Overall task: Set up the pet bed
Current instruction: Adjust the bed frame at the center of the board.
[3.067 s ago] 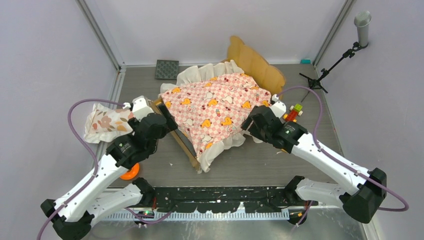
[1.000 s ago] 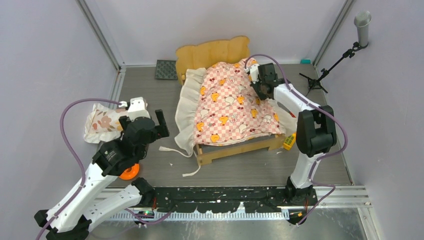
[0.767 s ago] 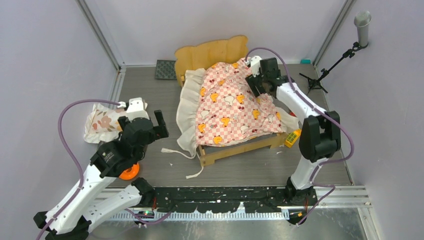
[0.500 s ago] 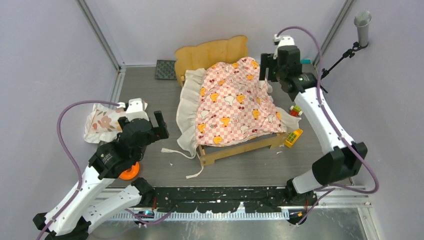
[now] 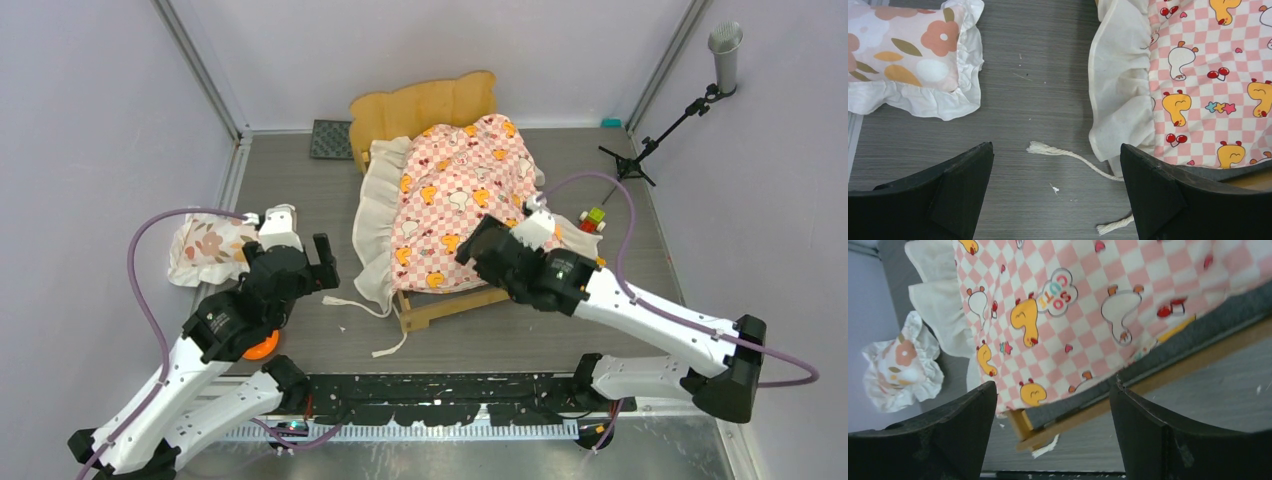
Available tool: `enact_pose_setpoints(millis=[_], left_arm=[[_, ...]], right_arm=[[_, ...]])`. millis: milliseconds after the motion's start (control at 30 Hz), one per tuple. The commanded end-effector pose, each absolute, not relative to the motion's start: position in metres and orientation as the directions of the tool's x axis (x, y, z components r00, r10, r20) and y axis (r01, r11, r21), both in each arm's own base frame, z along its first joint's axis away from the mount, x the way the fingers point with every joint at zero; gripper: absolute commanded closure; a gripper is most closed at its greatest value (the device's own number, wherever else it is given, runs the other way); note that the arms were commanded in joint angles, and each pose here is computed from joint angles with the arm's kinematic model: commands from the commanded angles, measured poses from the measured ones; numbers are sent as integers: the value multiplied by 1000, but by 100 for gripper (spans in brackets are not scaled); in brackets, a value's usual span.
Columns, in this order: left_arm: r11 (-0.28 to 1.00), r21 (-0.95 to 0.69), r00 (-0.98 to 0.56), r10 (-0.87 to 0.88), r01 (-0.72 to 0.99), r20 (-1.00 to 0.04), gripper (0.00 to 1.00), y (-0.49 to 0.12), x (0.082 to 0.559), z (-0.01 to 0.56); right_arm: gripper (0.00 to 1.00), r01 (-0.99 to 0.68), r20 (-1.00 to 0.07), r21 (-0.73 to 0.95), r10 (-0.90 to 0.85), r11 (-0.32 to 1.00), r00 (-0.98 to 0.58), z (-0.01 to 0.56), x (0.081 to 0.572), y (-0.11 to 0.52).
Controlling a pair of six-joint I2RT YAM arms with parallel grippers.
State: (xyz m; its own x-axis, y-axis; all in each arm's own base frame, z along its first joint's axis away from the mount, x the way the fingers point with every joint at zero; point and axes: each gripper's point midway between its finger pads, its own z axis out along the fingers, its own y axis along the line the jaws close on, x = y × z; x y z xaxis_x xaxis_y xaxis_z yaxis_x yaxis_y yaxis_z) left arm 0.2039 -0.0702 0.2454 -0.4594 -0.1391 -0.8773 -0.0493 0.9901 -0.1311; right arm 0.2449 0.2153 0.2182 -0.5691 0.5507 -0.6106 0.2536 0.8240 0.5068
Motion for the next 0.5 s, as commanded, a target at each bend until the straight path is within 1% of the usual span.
enact_pose_setpoints(millis=[0, 67, 100, 167, 233, 333, 467], left_arm=[[992, -117, -460, -126, -48, -879, 0, -66, 201, 237], [993, -106, -470, -117, -49, -875, 0, -65, 201, 233], [993, -104, -474, -114, -47, -873, 0, -65, 200, 232], [995, -93, -477, -103, -45, -873, 0, -65, 201, 233], [995, -83, -479, -98, -51, -872, 0, -64, 201, 232], [996, -73, -488, -85, -44, -869, 0, -63, 199, 231], [997, -55, -494, -72, -48, -867, 0, -58, 195, 228]], right_arm=[[14, 454, -482, 724, 852, 519, -207, 241, 228, 191], [13, 541, -489, 680, 856, 495, -169, 227, 214, 183], [13, 599, -518, 621, 839, 505, -170, 218, 207, 175], [12, 664, -574, 513, 793, 544, -206, 204, 201, 177], [11, 685, -591, 457, 769, 568, -244, 188, 201, 187], [11, 695, -549, 475, 799, 540, -246, 161, 201, 198], [12, 699, -477, 545, 857, 462, -195, 140, 206, 188]])
